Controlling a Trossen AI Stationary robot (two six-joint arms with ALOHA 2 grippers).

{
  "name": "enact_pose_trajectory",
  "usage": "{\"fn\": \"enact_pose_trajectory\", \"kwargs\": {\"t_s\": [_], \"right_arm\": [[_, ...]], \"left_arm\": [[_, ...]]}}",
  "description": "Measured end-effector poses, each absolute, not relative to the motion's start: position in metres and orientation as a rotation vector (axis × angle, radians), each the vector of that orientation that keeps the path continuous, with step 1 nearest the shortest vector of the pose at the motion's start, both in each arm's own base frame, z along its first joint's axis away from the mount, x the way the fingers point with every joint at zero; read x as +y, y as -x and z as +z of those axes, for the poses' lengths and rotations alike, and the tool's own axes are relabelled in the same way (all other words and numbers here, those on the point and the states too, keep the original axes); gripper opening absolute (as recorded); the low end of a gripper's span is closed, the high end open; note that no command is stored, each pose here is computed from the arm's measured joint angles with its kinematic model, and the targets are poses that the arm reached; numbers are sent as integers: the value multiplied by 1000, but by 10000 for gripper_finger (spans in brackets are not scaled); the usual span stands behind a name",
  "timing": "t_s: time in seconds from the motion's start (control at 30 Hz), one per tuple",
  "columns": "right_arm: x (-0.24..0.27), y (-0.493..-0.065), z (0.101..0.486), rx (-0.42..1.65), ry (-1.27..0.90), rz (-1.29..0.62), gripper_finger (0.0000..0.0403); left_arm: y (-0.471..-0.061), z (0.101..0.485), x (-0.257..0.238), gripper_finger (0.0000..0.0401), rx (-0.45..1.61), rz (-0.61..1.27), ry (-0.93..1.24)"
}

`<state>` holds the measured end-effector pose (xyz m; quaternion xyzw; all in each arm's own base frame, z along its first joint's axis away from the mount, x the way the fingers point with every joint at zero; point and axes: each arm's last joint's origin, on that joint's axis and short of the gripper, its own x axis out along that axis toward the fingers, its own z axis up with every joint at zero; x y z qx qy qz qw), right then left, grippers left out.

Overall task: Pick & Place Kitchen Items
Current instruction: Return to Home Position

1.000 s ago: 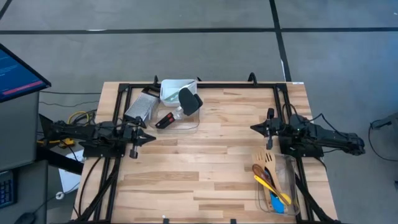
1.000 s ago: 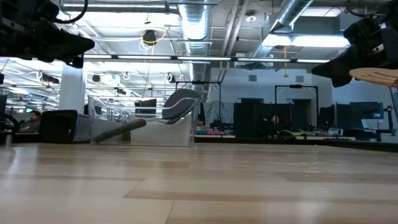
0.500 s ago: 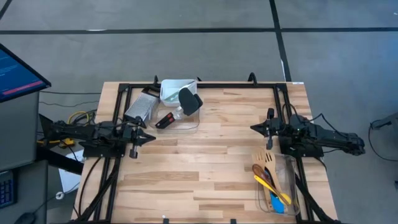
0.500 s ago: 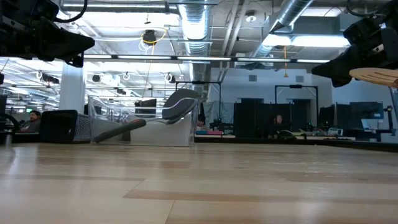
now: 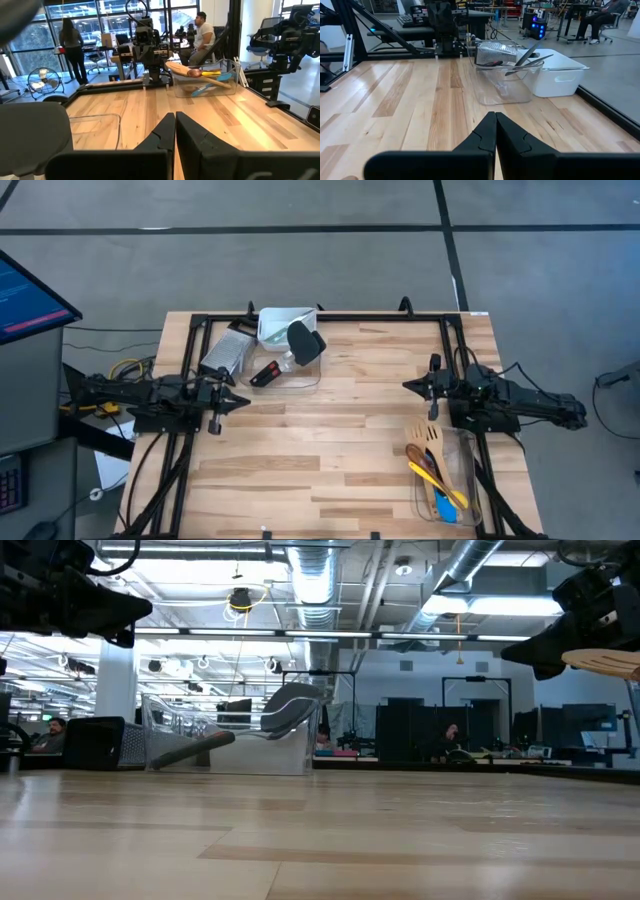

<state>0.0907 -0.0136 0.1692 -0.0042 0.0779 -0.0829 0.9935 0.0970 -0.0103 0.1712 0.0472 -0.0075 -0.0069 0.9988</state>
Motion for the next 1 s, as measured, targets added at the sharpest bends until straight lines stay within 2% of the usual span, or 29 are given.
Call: {"fn": "enact_pose_trajectory", "kwargs": {"t_s": [1.0], "right_arm": [[-14,-91,169,157,8,-166,0]], "left_arm": [[-97,172,-10,2,-27,-14,-93]]}}
